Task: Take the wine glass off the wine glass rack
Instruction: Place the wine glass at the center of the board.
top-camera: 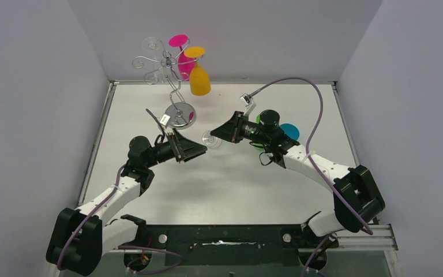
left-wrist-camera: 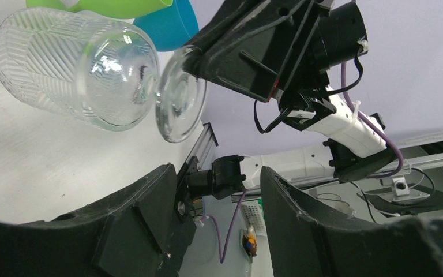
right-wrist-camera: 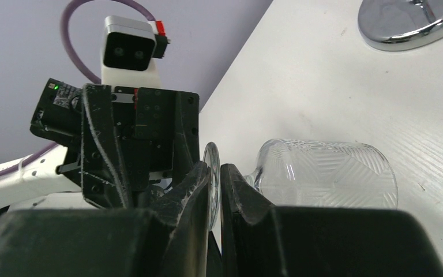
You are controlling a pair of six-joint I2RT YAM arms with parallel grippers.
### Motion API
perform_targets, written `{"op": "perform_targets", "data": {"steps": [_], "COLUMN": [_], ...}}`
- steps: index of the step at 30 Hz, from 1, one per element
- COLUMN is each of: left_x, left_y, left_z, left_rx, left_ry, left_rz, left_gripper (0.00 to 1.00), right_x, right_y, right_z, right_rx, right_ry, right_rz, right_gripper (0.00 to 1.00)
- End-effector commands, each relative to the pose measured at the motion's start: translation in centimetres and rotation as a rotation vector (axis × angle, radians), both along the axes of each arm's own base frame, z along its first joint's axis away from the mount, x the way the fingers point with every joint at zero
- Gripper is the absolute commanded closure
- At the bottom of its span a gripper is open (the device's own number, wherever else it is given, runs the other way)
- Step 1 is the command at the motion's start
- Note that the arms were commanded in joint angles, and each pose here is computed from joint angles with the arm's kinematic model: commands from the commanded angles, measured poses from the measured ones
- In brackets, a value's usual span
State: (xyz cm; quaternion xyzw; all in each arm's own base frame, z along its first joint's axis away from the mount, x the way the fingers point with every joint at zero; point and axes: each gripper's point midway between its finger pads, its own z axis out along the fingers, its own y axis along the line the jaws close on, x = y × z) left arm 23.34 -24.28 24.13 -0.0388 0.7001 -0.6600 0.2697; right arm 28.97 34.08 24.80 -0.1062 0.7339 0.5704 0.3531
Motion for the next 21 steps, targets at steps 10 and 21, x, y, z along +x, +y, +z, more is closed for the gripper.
{"op": "perform_targets", "data": {"steps": [10,21], "left_x": [1.2,1.4], "left_y": [-0.6,-0.8], "left_z": [2.7,2.9], "left_rx": [-0.113,-0.125], "left_ry": [-0.087,-0.094], "left_rz": [0.023,0.019], "left_gripper": [0.61,0.80], "right_x": [-2.7,-3.6], "right_y": [0.5,1.3], "right_z": [7.9,7.4], "right_rx": [0.213,0.200], "right_ry": [-0.189,-0.179], "right_rz": [0.108,0.164], "right_gripper": [1.00,1.00]}}
